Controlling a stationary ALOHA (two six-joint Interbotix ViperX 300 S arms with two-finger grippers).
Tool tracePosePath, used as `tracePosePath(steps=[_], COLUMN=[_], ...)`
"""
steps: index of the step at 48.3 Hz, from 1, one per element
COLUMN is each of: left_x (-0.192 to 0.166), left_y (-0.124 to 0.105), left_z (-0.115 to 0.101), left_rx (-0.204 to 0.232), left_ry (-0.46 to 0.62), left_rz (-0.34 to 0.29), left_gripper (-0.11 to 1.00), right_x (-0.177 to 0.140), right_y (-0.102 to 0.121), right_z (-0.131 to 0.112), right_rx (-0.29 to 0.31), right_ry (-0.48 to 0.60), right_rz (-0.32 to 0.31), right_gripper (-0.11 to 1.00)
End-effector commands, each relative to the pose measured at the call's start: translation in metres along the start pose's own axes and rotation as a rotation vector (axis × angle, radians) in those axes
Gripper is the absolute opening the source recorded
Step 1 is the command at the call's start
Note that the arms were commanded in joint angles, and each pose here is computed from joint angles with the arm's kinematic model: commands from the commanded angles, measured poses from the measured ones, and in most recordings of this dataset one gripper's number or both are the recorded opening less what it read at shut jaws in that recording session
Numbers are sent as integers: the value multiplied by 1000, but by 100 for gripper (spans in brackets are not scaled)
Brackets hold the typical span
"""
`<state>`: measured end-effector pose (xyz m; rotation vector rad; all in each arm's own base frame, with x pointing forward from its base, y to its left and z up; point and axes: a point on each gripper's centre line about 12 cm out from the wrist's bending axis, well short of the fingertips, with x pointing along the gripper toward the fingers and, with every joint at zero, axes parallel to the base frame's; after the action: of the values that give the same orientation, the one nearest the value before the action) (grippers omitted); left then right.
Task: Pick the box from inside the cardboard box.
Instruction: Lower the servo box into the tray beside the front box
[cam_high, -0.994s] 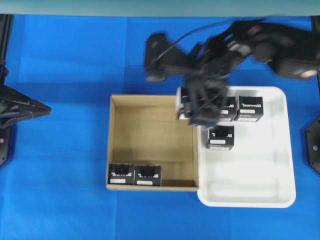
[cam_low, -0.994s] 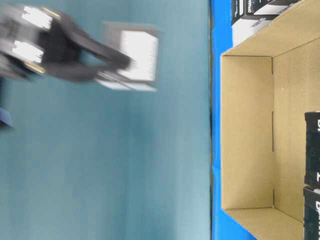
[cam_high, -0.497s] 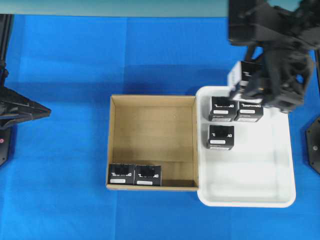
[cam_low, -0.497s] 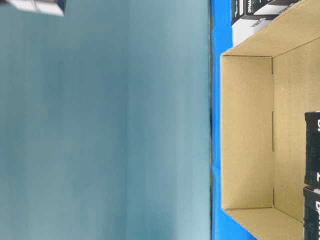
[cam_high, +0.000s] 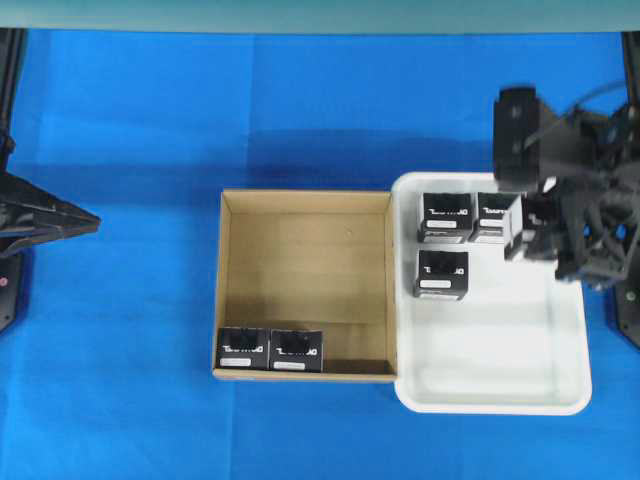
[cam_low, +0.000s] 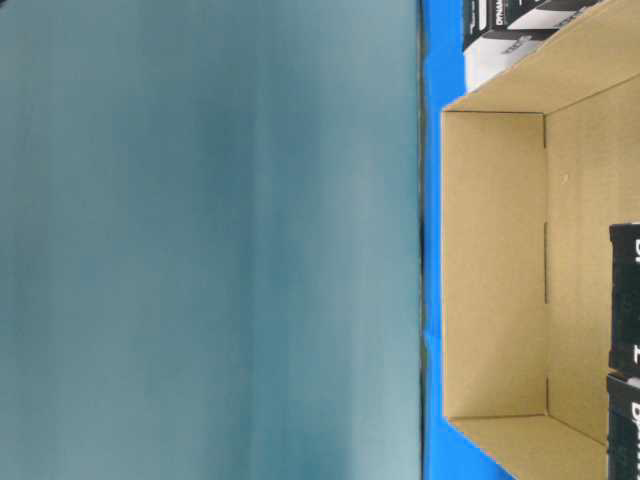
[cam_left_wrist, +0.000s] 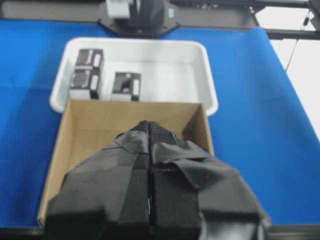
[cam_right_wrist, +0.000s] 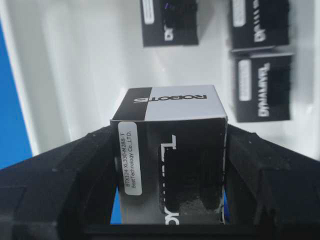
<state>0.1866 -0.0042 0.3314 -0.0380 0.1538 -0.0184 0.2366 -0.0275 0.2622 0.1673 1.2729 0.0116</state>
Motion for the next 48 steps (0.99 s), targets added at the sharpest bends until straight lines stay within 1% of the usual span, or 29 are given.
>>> tracePosePath(steps=[1, 11, 18, 24, 28, 42, 48], left_x=[-1, 0, 0, 0, 0, 1, 1], left_y=[-1, -1, -1, -1, -1, -1, -1], left_z=[11, 10, 11, 11, 11, 10, 12], left_rx=[6, 5, 5, 5, 3, 0, 0], left_ry=[-26, -21, -23, -21, -21, -20, -23], left_rz=[-2, -2, -2, -2, -2, -2, -2], left_gripper=[-7, -7, -7, -7, -7, -7, -7], right_x=[19, 60, 79, 90, 99, 126, 134], right_y=[1, 3, 1, -1, -3, -11, -13], right_z=[-7, -27, -35, -37, -38, -34, -34], right_rx=[-5, -20, -16, -15, -17, -35, -36], right_ry=[-5, -17, -17, -9, 16, 41, 58], right_rz=[1, -5, -12, -20, -23, -57, -60], right_gripper=[61, 61, 61, 61, 61, 61, 61])
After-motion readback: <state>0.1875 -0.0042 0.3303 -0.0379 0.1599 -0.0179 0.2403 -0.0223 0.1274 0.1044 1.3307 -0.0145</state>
